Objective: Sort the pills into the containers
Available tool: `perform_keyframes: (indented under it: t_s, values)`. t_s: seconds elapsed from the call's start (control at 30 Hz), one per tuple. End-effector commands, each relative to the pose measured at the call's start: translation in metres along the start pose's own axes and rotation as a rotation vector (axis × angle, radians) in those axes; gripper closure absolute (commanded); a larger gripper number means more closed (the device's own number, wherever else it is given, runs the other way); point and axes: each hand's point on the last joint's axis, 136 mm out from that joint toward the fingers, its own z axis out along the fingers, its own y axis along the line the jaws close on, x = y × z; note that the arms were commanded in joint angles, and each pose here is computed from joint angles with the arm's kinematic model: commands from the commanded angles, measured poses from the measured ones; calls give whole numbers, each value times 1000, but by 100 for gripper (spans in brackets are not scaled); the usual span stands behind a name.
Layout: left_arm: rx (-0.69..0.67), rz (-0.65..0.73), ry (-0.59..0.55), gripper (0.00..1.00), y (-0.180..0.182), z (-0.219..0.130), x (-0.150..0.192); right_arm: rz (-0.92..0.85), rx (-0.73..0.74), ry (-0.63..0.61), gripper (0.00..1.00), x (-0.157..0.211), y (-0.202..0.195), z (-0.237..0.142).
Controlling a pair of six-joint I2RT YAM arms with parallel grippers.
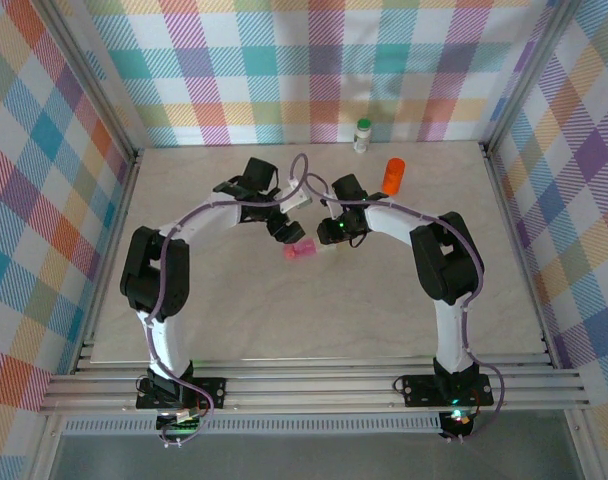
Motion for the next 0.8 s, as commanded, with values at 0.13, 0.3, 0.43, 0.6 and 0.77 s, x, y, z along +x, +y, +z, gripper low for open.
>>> perform_keyframes:
  t_s: [0.13, 0.3, 0.43, 0.6, 0.77]
  values:
    - [6, 65, 58, 13, -8, 36, 18, 20, 141, 317, 58, 95, -36, 37]
    - [-1, 101, 116, 13, -10, 50, 32, 19, 135, 318, 58, 95, -34, 37]
    - [16, 114, 147, 12, -14, 56, 42, 21, 135, 319, 58, 95, -34, 37]
    - [39, 97, 132, 11, -19, 57, 40, 19, 133, 320, 58, 95, -34, 36]
    - [68, 106, 101, 8, -30, 48, 31, 19, 132, 322, 58, 96, -34, 37]
